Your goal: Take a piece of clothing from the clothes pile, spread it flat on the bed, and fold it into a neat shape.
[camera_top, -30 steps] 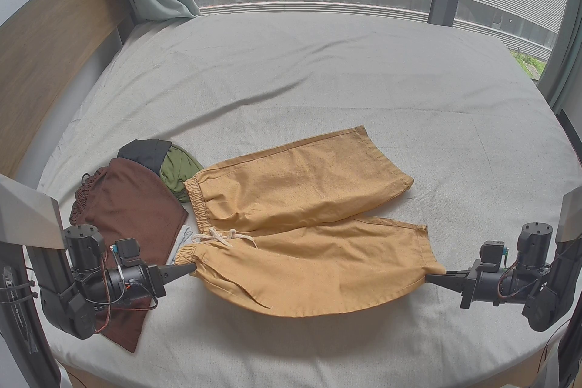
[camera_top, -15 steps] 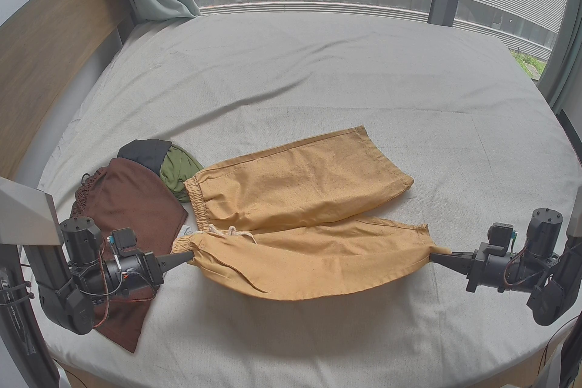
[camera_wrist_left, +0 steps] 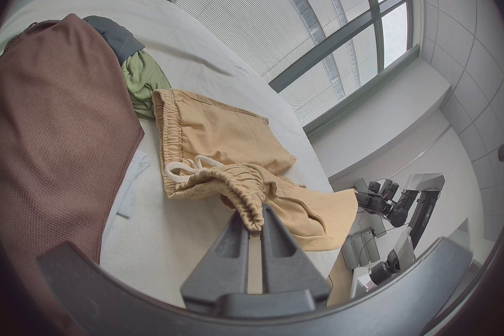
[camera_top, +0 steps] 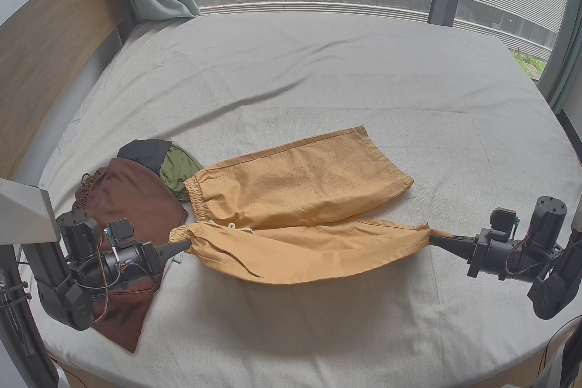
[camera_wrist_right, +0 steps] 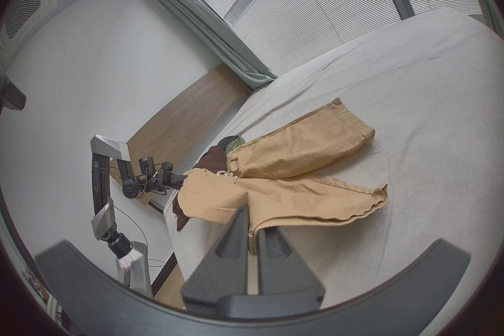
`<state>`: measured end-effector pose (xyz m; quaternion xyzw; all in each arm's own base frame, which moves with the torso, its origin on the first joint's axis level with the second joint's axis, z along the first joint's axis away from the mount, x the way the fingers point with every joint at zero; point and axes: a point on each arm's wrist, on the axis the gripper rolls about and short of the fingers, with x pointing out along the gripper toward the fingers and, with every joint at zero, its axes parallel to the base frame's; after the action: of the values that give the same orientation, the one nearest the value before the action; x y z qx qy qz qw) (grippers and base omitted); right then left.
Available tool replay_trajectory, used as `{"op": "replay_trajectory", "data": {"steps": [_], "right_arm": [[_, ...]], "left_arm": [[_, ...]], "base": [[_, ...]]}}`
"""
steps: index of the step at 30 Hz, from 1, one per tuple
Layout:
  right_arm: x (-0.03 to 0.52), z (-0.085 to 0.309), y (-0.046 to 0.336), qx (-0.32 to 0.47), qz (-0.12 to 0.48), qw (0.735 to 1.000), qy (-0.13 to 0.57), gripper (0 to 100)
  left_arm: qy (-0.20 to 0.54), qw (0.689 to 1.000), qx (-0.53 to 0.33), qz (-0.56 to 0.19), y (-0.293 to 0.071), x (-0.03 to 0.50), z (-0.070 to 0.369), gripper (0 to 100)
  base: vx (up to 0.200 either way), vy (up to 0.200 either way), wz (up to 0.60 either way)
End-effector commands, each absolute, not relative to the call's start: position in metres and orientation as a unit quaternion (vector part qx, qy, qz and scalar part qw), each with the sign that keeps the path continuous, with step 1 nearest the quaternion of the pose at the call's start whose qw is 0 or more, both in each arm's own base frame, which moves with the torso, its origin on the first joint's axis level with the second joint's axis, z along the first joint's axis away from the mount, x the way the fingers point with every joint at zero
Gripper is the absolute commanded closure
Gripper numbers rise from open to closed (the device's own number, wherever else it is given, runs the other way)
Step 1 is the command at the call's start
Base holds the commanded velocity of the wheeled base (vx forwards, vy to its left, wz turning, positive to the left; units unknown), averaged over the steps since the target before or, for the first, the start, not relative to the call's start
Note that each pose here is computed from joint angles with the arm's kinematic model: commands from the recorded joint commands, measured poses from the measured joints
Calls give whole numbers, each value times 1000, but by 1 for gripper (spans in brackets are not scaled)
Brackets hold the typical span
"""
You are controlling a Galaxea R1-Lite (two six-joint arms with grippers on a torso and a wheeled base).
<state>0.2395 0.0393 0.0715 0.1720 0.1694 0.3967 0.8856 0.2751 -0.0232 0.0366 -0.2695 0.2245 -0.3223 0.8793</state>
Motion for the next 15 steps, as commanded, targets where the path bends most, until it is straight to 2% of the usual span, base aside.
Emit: {"op": "replay_trajectory", "data": {"steps": [1, 15], "right_arm": [[240, 86, 39, 171, 401, 889, 142, 100], [261, 88, 39, 185, 383, 896, 128, 100]], "left_arm": [[219, 882, -278, -312, -23, 278, 39, 100], [202, 889, -276, -305, -26, 281, 47, 100]], "base": [[0, 0, 0], [0, 0, 0]]}}
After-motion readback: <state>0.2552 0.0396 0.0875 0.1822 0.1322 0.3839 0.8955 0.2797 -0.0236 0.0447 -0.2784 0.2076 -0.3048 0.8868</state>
